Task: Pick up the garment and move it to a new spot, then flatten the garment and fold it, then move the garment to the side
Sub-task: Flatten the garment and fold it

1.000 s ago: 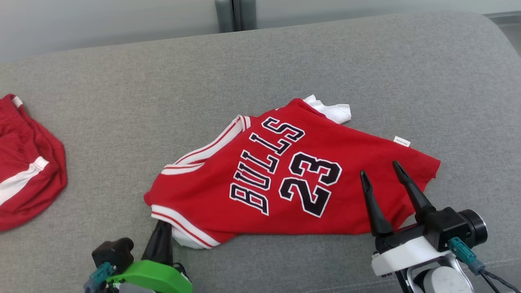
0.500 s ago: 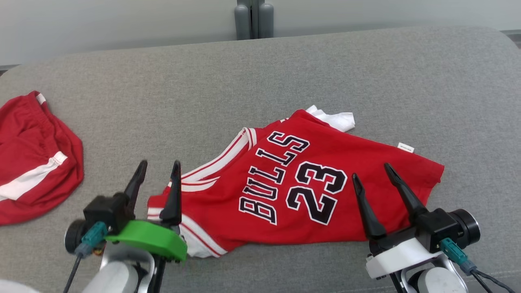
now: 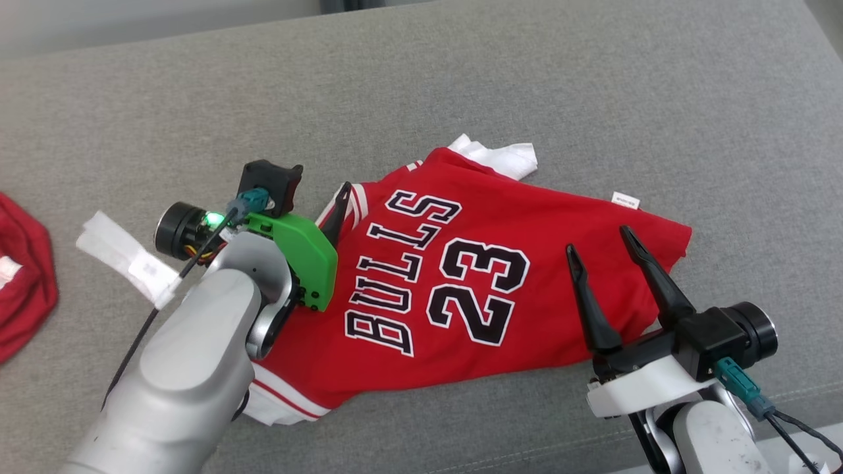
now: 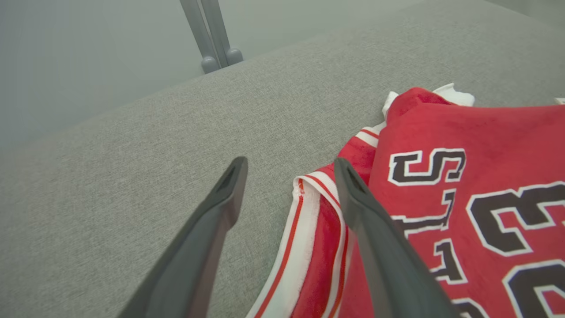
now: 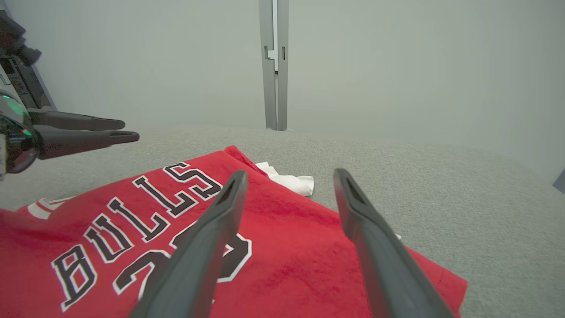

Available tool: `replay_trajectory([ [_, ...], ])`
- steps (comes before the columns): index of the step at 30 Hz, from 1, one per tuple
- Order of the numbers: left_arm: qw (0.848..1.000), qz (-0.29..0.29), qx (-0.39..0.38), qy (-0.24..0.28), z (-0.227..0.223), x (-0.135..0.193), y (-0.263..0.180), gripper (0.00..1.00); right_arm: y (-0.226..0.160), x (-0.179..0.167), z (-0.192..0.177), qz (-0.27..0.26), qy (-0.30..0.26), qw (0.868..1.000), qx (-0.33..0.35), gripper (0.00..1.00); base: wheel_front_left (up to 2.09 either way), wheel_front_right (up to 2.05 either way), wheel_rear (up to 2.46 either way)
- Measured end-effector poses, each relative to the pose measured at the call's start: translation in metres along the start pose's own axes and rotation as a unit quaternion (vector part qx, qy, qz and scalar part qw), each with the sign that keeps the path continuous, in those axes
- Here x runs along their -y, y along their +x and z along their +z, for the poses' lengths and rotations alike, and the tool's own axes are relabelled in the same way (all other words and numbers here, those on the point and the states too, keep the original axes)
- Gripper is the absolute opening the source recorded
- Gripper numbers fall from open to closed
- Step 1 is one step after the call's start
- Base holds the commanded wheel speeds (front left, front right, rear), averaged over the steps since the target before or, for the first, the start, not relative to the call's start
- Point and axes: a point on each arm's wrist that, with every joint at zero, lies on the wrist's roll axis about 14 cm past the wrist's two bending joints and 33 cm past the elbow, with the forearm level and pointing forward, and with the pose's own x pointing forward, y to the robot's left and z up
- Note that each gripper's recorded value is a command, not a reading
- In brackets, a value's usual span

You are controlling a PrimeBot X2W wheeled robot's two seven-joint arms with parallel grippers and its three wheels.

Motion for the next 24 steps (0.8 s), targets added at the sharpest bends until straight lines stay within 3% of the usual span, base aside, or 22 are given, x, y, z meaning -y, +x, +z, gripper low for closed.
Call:
replay_trajectory([
  [6, 0.992, -0.040, -0.115, 0.013, -0.058, 0.007, 0.037, 1.00, 0.003, 0.018, -0.016, -0.023, -0.002, 1.000, -0.021, 1.00, 0.00, 0.00, 0.00],
  [11, 0.991, -0.056, -0.122, 0.021, -0.067, 0.009, 0.054, 1.00, 0.001, 0.028, -0.024, -0.038, -0.003, 0.999, -0.034, 1.00, 0.00, 0.00, 0.00],
  [12, 0.991, -0.060, -0.115, 0.022, -0.066, 0.011, 0.056, 0.00, 0.000, 0.029, -0.025, -0.040, -0.002, 0.999, -0.035, 1.00, 0.00, 0.00, 0.00],
  [18, 0.995, -0.066, -0.061, 0.053, -0.041, 0.008, 0.064, 0.00, -0.001, 0.031, -0.024, -0.044, -0.003, 0.998, -0.034, 1.00, 0.00, 0.00, 0.00],
  [24, 0.995, -0.042, 0.035, 0.086, 0.020, -0.013, 0.062, 0.00, 0.001, 0.027, -0.015, -0.038, -0.002, 0.999, -0.021, 1.00, 0.00, 0.00, 0.00],
])
